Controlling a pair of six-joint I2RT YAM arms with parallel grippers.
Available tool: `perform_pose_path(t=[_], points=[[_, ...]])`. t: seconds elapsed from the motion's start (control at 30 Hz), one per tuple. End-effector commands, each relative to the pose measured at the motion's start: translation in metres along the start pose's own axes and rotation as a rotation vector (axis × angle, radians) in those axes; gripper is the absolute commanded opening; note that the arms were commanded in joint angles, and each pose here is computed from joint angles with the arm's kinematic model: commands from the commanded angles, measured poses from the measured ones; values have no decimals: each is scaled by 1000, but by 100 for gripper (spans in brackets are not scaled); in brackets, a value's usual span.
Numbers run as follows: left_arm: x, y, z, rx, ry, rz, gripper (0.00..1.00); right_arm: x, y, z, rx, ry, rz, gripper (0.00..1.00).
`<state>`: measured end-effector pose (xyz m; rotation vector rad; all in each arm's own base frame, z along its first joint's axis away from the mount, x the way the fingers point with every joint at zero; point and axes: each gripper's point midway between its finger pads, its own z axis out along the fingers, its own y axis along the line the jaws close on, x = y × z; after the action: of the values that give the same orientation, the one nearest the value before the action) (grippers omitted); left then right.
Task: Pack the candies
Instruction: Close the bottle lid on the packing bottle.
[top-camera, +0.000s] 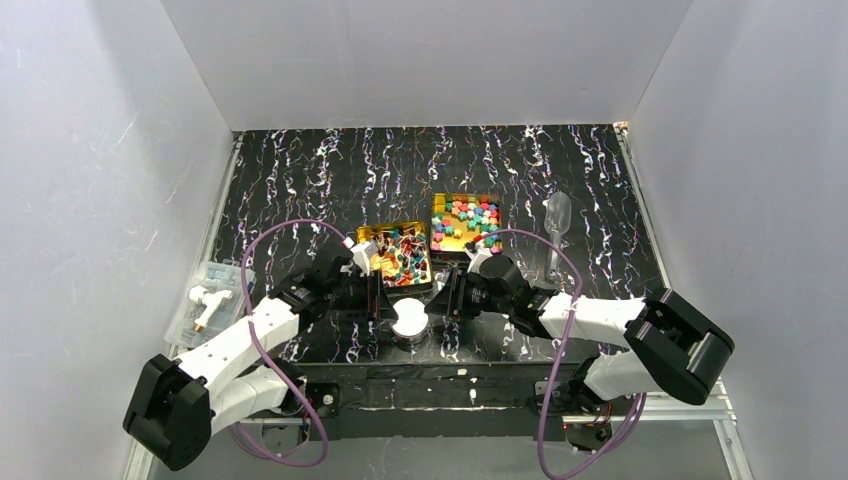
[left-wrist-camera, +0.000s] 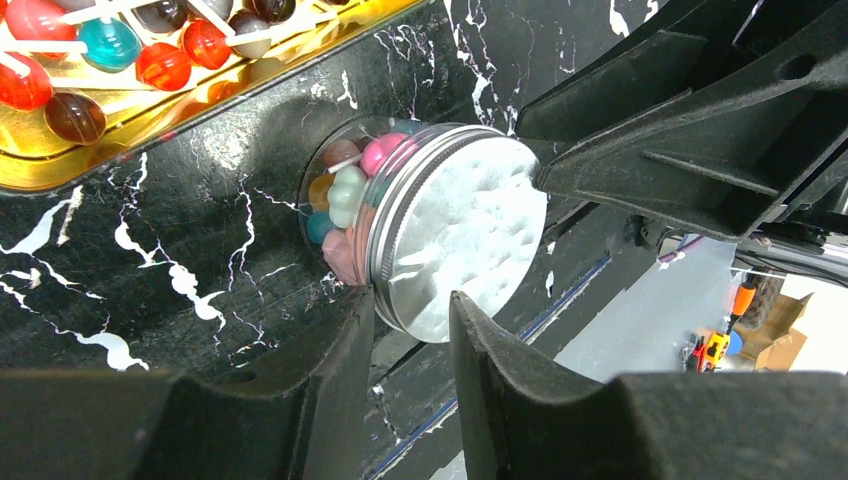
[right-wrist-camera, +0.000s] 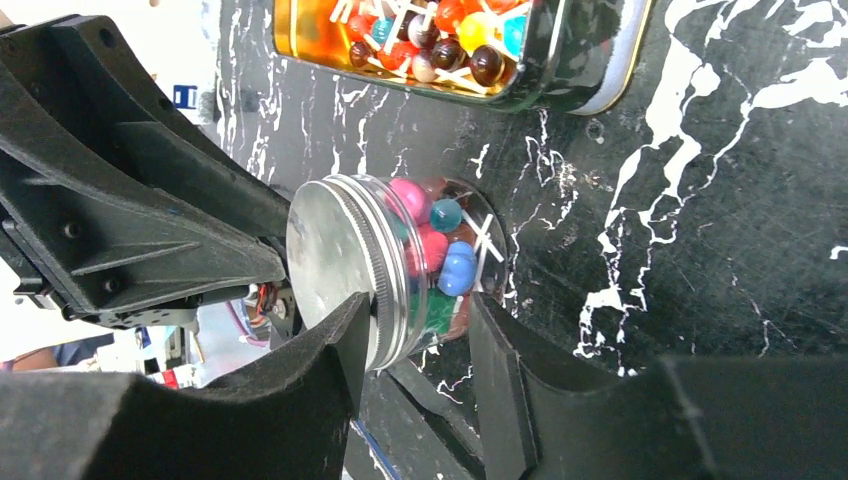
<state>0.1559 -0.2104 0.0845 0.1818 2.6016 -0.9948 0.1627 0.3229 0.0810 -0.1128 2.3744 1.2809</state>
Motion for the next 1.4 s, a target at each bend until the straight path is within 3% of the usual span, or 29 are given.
perform_pose_path(t=[0.0, 0.57, 0.83, 1.37], points=[[-2, -2, -1, -9, 12, 6, 33, -11, 6, 6, 7, -27, -20, 49], [2, 7, 2, -46, 16, -18, 38, -1, -14, 8, 70, -2, -28, 46], [11, 12, 4, -41, 28, -35, 29, -13, 0, 1, 70, -25, -78, 47], [27, 23, 6, -52, 34, -67, 30, 2, -5, 6, 101, 8, -99, 49]])
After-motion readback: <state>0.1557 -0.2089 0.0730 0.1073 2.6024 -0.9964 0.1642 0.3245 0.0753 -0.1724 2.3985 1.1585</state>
